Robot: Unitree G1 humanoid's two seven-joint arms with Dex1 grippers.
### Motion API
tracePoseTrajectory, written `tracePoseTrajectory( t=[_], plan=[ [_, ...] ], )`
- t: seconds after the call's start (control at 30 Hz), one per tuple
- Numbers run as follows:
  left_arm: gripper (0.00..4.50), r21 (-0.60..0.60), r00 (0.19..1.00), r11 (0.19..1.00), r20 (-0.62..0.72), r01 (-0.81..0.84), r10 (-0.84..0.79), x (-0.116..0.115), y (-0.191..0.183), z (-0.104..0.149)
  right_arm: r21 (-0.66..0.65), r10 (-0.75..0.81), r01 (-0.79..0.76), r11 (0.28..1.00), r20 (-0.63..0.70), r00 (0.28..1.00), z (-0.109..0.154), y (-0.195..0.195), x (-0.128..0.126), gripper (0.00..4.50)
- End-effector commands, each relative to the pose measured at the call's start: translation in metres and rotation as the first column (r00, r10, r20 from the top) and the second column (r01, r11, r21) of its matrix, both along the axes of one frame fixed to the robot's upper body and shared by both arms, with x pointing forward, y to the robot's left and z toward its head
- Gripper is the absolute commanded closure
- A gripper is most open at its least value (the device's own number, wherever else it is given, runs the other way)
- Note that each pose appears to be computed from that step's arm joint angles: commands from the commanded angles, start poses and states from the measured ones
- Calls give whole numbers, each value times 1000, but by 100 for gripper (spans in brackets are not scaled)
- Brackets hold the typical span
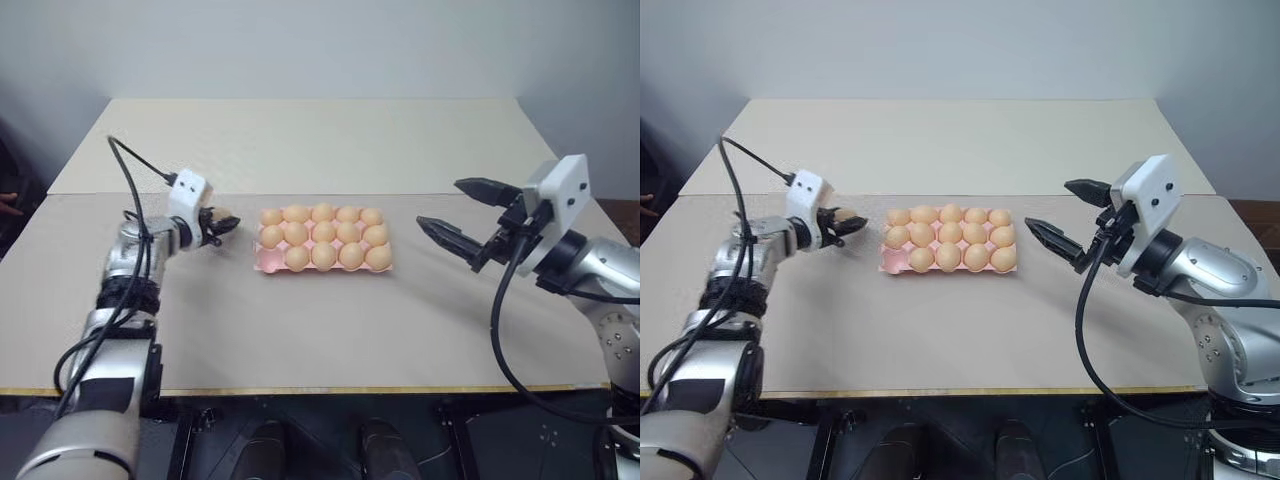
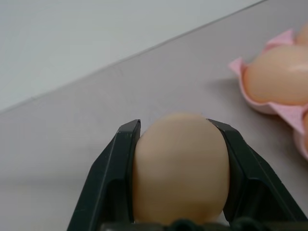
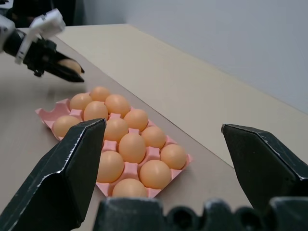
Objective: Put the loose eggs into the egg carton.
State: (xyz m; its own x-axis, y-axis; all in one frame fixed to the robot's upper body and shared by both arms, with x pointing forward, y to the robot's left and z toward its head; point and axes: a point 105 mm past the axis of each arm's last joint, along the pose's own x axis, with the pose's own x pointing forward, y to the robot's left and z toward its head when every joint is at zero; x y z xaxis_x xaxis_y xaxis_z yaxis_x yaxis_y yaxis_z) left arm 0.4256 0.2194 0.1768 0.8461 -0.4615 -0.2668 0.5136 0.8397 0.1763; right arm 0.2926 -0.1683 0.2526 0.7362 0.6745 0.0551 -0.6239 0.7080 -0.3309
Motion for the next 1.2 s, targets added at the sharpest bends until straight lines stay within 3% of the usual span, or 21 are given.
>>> tracePoseTrajectory(
  t=[0.03,0.17,0.23,0.47,0.63,0.73,0.87,1.0,1.07,1.2],
  plan=[
    [265,-24,974,976,75,216,-213,-26,-30,40,3,-4,4,1000,59,998,11,0,-7,0],
    [265,-26,917,917,25,399,-399,-57,-61,34,7,-5,5,1000,61,998,10,2,-7,0],
    [265,-10,888,888,-14,459,-459,-69,-70,20,8,-6,6,1000,61,998,9,2,-8,0],
    [265,-2,896,898,-71,440,-439,-68,-73,-1,8,-12,12,1000,62,998,9,3,-9,0],
    [107,10,899,902,-87,431,-429,-67,-71,-6,10,-16,16,1000,67,998,11,2,-8,0],
    [6,-3,906,908,-55,419,-419,-66,-69,4,13,-15,14,1000,69,998,12,2,-7,0],
    [3,-5,911,911,5,411,-411,-67,-62,21,12,-14,14,1000,71,997,13,2,-6,0],
    [3,55,925,930,100,363,-367,-74,-30,52,8,-2,1,1000,70,998,13,1,-7,0],
    [3,107,914,923,134,371,-383,-88,-11,60,3,8,-8,1000,64,998,13,-1,-8,0],
    [3,91,917,924,122,371,-380,-118,22,71,2,45,-45,999,44,998,12,-8,-11,0]
  ],
)
